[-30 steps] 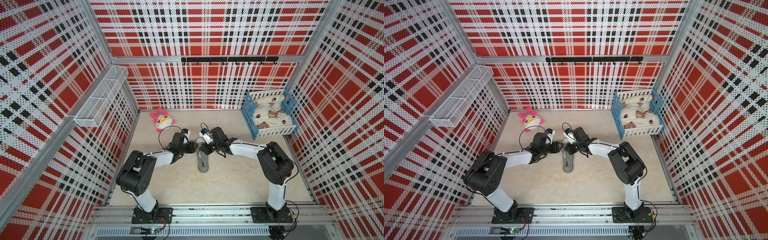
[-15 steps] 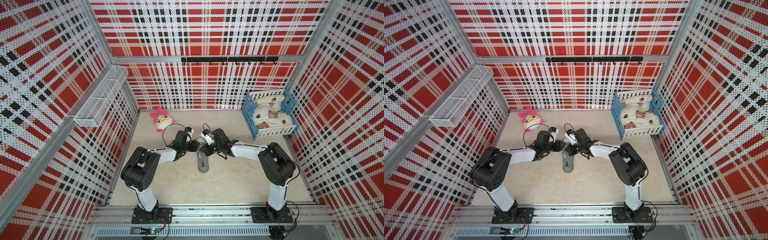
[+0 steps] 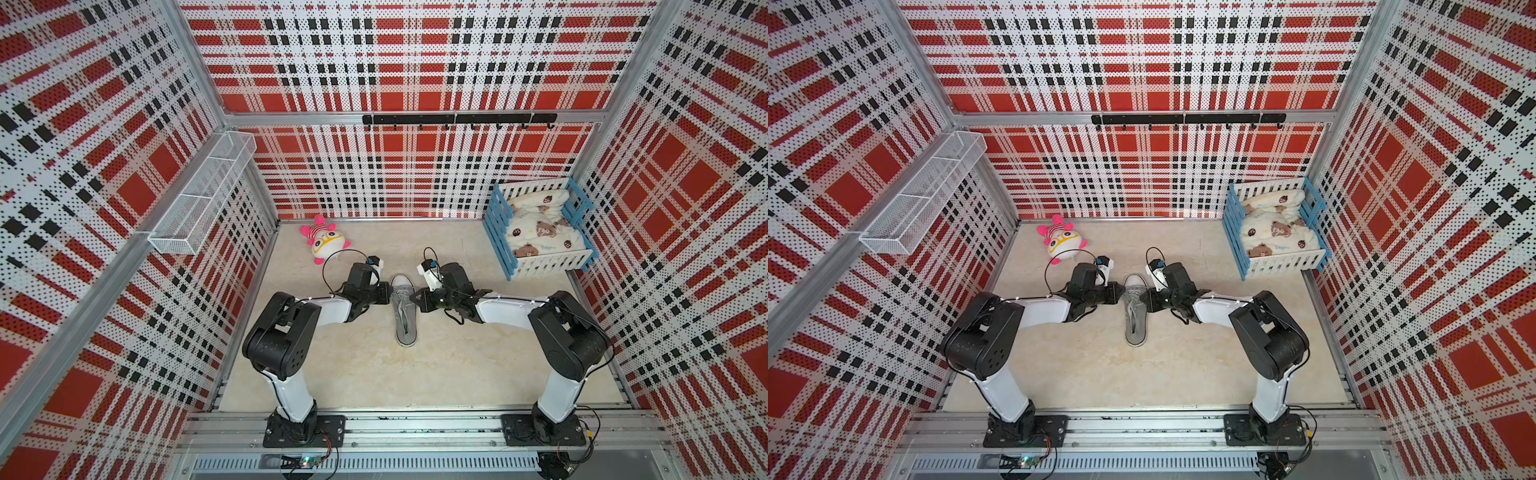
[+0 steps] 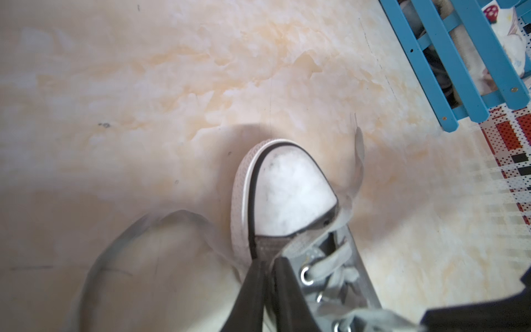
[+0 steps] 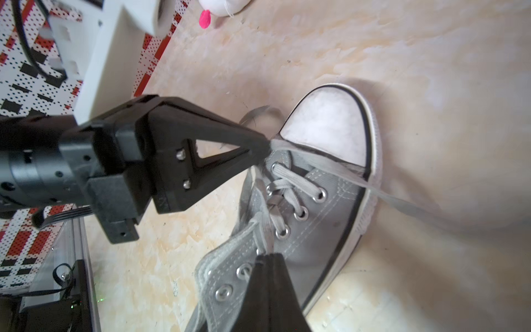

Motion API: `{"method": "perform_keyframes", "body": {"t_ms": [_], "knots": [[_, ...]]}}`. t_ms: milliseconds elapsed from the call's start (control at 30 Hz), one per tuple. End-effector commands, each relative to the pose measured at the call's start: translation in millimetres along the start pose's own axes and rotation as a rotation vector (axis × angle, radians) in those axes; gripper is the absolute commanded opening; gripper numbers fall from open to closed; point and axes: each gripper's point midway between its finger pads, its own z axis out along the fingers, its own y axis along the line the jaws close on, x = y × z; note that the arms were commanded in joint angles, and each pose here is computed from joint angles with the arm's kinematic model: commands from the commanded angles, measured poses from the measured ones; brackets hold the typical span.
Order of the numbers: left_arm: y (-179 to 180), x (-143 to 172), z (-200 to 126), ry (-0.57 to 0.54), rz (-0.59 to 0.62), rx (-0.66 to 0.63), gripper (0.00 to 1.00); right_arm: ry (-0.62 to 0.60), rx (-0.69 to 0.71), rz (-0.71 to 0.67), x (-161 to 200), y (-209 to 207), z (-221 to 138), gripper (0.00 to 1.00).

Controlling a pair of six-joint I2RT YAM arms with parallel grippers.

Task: Tie the shoes
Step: Cross the shoelace with the shoelace.

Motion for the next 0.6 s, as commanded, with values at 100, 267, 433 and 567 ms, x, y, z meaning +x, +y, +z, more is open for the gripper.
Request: {"method": "perform_keyframes", "body": {"t_ms": [100,267,433,567], "knots": [[-5.0,6.0,-18.9,-0.020,0.021,0.020,0.13,-0.150,-0.038,0.078,-30.4,4.2,-16.4,0.00],[-18.7,11.5,-27.6,-0.027,0.090,0.049,0.14,-0.171,-0.057,0.107,-34.4,4.3,-14.6,0.00],[-21.1,-0.3,-33.5,-0.073,0.140,0.027,0.25,-0.165,-0.052,0.119,-33.5,1.9,-11.3,0.00],[-20.8,-9.0,-31.4,-0.088,0.194,-0.014,0.35,-0.152,-0.042,0.124,-31.8,-1.2,-8.5,0.00]]}}
